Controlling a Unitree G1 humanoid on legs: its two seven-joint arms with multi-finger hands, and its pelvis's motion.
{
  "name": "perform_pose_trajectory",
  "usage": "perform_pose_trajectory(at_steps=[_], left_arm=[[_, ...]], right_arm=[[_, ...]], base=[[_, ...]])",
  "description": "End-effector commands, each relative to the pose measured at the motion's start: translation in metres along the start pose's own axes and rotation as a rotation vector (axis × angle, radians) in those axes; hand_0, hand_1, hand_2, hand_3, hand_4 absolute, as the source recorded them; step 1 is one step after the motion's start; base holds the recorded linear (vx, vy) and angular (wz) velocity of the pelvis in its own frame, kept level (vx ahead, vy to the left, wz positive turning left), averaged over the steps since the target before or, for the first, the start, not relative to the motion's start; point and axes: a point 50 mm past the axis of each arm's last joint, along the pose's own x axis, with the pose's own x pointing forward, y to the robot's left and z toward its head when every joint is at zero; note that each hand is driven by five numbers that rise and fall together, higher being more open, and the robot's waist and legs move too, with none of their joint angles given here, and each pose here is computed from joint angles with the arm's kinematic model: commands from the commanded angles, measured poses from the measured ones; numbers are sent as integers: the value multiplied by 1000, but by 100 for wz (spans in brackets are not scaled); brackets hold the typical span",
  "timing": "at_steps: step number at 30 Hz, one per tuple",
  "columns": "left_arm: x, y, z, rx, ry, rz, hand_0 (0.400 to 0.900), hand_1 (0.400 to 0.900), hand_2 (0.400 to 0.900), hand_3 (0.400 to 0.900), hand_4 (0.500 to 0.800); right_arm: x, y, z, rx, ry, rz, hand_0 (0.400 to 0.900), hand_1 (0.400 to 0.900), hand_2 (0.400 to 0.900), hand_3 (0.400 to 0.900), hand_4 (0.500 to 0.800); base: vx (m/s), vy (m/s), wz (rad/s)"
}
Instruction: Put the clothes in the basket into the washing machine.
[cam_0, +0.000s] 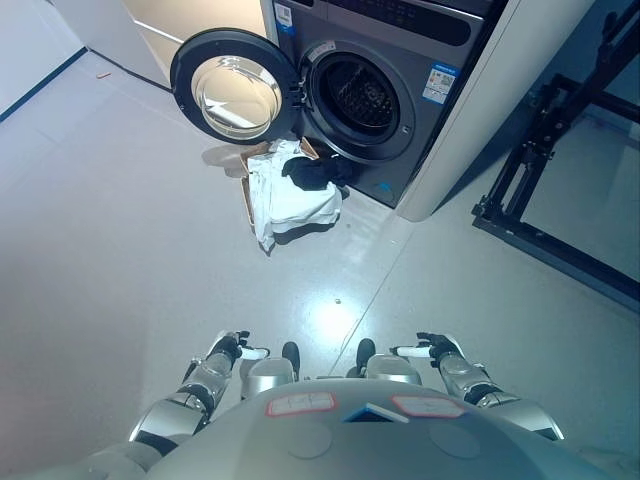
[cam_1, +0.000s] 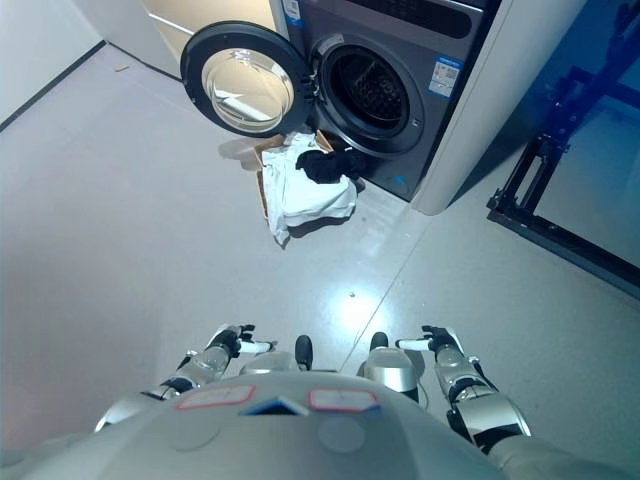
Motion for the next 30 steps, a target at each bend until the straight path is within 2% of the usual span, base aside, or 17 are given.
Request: perform_pose_trajectory(at_steps=[1,17,23,30], left_arm=[[3,18,5,10,16,44,900,900,900,900,800],[3,20,6,-6,16,55,900,900,900,900,800],[5,34,21,-12,-19,101,900,900,900,900,800],[5,48,30,8,-38,123,900,900,900,900,800]], right_arm=[[2,-7,18,-28,-34,-26,900,900,900,900,800],[3,-13,22,-33,-41,-43,900,900,900,900,800],[4,-26,39,-20,-81,-79,900,900,900,900,800],[4,-38,51,-24,-123,-113,900,900,900,900,800]], base=[[0,0,0],[3,7,-3],[-26,104,-7],[122,145,34]])
